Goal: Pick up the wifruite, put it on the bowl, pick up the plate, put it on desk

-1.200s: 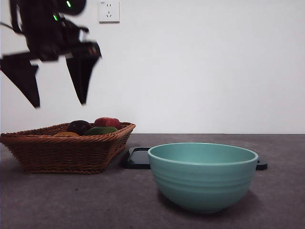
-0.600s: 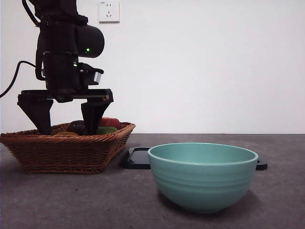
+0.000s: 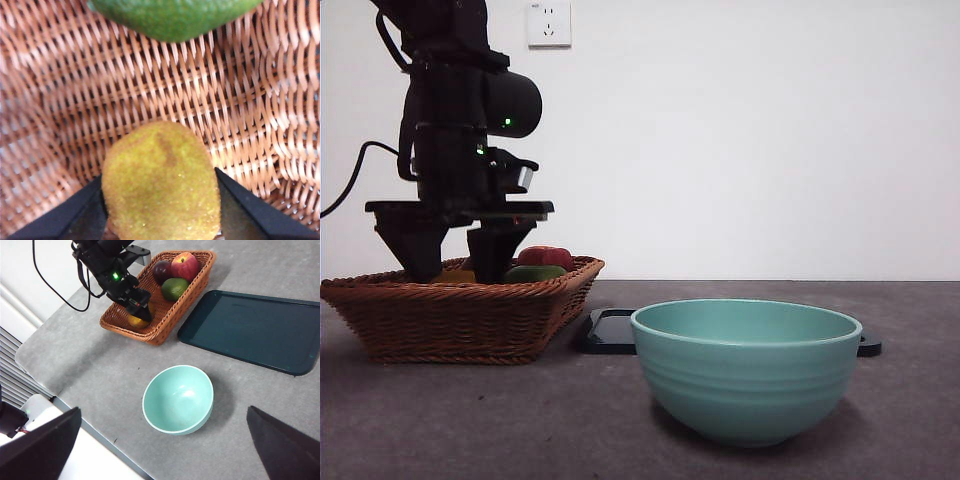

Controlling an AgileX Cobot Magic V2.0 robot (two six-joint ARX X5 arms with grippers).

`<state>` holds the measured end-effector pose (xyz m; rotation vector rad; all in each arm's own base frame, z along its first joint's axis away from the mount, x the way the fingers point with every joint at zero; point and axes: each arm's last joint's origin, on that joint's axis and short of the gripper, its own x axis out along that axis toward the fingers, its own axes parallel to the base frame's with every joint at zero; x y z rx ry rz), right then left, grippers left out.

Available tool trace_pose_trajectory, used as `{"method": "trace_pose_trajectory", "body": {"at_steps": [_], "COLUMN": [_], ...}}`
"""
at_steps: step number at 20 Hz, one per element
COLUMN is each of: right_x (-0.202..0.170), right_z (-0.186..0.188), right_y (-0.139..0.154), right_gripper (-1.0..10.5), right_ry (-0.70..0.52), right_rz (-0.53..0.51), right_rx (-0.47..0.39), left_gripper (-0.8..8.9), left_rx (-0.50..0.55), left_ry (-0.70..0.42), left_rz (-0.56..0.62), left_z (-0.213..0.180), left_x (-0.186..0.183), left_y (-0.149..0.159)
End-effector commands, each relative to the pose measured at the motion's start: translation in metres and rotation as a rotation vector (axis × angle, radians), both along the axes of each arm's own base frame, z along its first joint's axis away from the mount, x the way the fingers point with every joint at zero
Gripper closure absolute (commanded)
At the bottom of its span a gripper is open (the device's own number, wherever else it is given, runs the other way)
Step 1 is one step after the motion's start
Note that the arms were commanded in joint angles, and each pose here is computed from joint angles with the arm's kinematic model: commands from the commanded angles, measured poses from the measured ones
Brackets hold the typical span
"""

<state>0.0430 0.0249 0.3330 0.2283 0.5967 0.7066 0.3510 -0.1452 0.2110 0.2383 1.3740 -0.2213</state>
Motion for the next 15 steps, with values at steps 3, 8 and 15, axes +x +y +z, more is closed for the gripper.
{"method": "trace_pose_trajectory", "body": {"at_steps": [3, 8, 15], "right_x": [-0.002, -0.011, -0.035], "right_z": [0.005, 0.014, 0.038], "right_y": [0.0, -0.002, -0.008], "right_gripper": [3.1, 3.1, 3.1], "right_ry": [-0.02, -0.02, -0.04], "right_rz": [0.007, 0.007, 0.007], "right_rx": [0.006, 0.0, 0.004], "left_gripper": [5.78, 5.78, 5.78], "left_rx": [0.005, -0.036, -0.127], "left_ry": [-0.003, -0.059, -0.135], "left_rz": [-0.004, -0.043, -0.216], "left_z": [0.041, 0.114, 0.167], "left_x": [0.008, -0.024, -0.113], "left_y": [-0.002, -0.016, -0.066]}}
